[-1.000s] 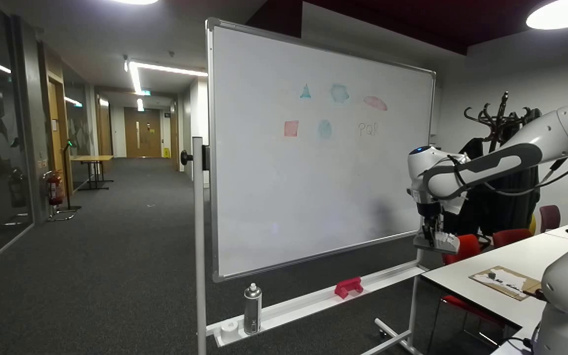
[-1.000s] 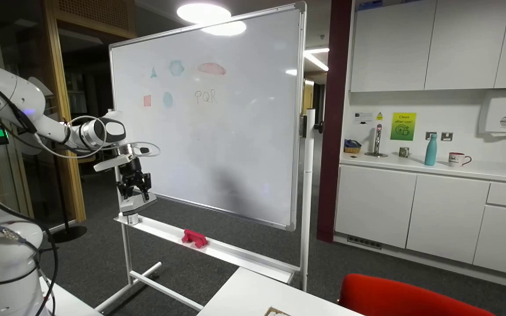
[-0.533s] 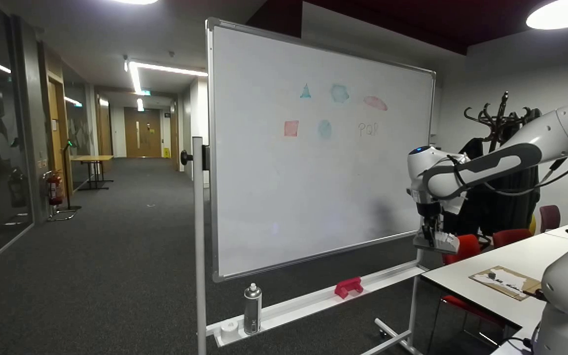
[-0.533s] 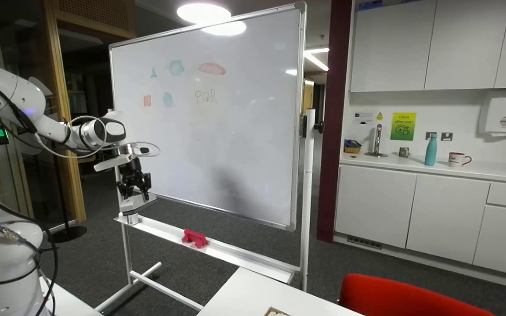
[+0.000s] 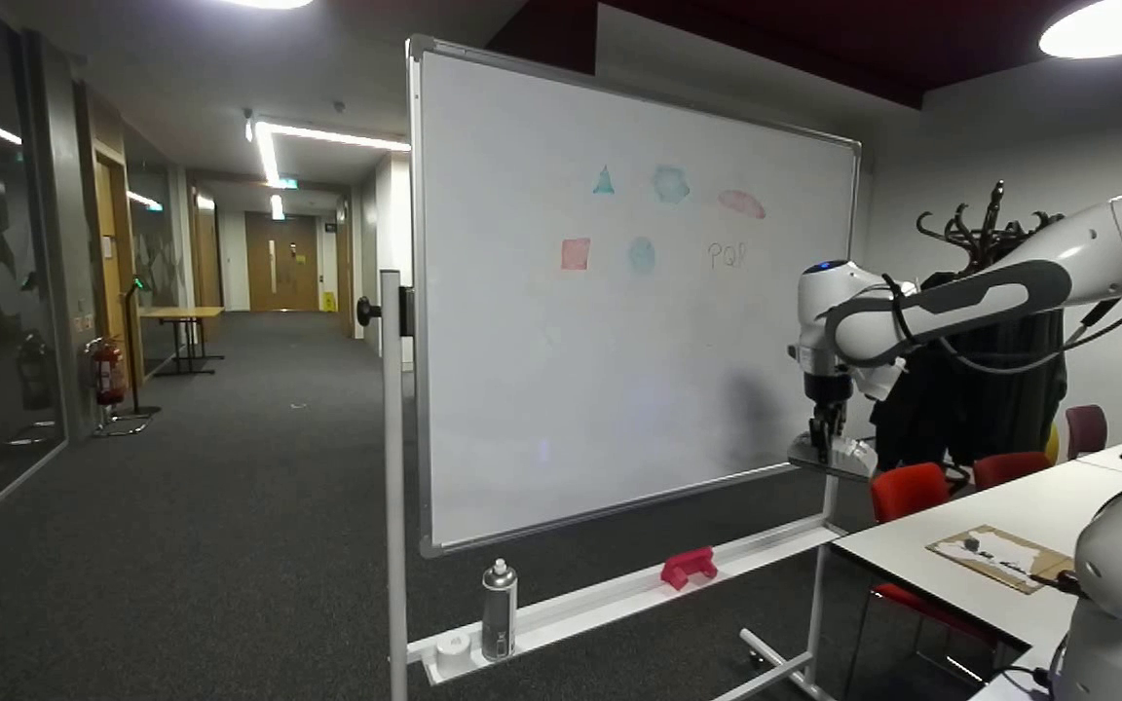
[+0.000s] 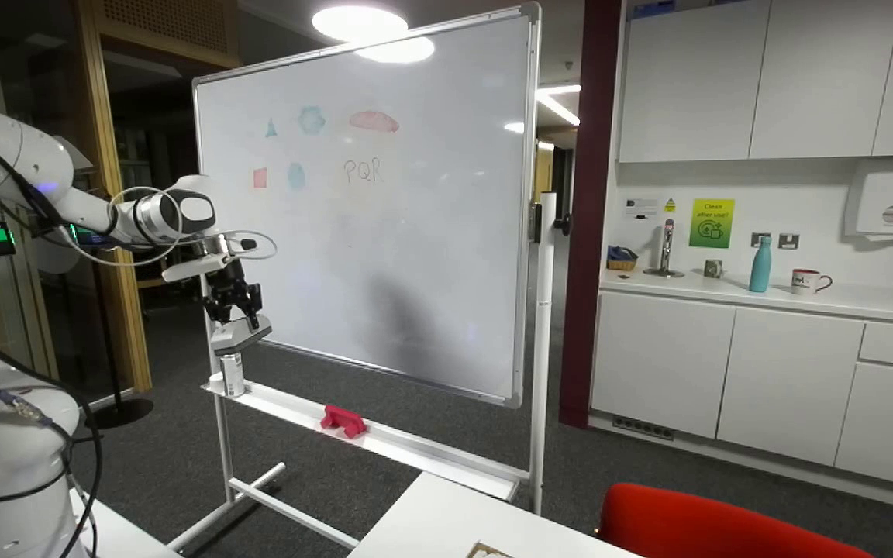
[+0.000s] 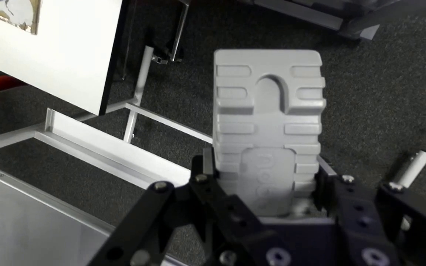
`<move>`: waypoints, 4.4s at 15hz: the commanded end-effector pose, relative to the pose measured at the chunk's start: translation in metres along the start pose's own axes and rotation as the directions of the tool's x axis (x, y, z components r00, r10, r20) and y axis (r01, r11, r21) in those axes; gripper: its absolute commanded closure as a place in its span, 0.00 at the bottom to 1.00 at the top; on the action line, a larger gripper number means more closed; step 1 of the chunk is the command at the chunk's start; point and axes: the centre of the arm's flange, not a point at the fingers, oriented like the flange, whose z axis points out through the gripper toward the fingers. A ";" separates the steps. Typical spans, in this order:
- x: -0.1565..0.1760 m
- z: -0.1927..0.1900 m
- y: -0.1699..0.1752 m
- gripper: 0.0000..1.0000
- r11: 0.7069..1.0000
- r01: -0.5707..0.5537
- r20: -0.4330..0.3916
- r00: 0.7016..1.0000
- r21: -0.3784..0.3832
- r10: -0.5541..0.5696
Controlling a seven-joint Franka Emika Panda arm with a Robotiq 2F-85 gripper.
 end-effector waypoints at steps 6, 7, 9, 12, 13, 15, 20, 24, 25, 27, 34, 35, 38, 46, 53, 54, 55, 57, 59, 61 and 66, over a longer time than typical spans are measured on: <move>0.003 -0.060 0.001 0.66 0.999 -0.042 -0.365 0.930 -0.003 0.038; 0.001 -0.062 0.003 0.66 0.999 -0.035 -0.360 0.932 0.008 0.036; 0.011 -0.060 0.001 0.41 1.000 -0.025 -0.317 0.948 0.002 0.024; 0.007 -0.057 0.003 0.41 0.999 -0.033 -0.314 0.949 0.015 0.036; 0.007 -0.056 0.003 0.41 0.999 -0.033 -0.312 0.949 0.016 0.036; 0.011 -0.055 0.002 0.66 0.999 -0.037 -0.330 0.943 0.001 0.036; 0.043 -0.088 -0.009 0.66 0.999 -0.028 -0.438 0.899 -0.020 0.016; 0.068 -0.123 -0.021 0.66 0.999 -0.010 -0.546 0.838 -0.038 -0.013; 0.072 -0.129 -0.023 0.66 0.999 -0.006 -0.568 0.823 -0.043 -0.019; 0.081 -0.141 -0.024 0.66 0.999 -0.001 -0.609 0.792 -0.052 -0.031; 0.094 -0.180 -0.011 0.66 0.987 0.001 -0.761 0.636 -0.163 -0.126; 0.094 -0.182 -0.011 0.66 0.985 -0.005 -0.775 0.617 -0.174 -0.134; 0.090 -0.177 -0.012 0.66 0.988 0.007 -0.774 0.621 -0.156 -0.127; 0.091 -0.177 -0.021 0.66 0.988 0.000 -0.802 0.585 -0.153 -0.124; 0.100 -0.239 -0.022 0.66 0.990 -0.033 -0.924 0.364 -0.135 -0.114; 0.101 -0.245 -0.020 0.66 0.990 -0.044 -0.935 0.336 -0.133 -0.111; 0.102 -0.250 -0.017 0.66 0.990 -0.053 -0.945 0.307 -0.132 -0.110; 0.105 -0.256 -0.010 0.66 0.988 -0.074 -0.959 0.261 -0.135 -0.111; 0.112 -0.255 -0.002 0.66 0.982 -0.102 -0.968 0.211 -0.161 -0.137; 0.117 -0.250 0.005 0.66 0.967 -0.134 -0.968 0.158 -0.216 -0.195; 0.105 -0.239 0.022 0.41 0.962 -0.127 -0.963 0.153 -0.243 -0.223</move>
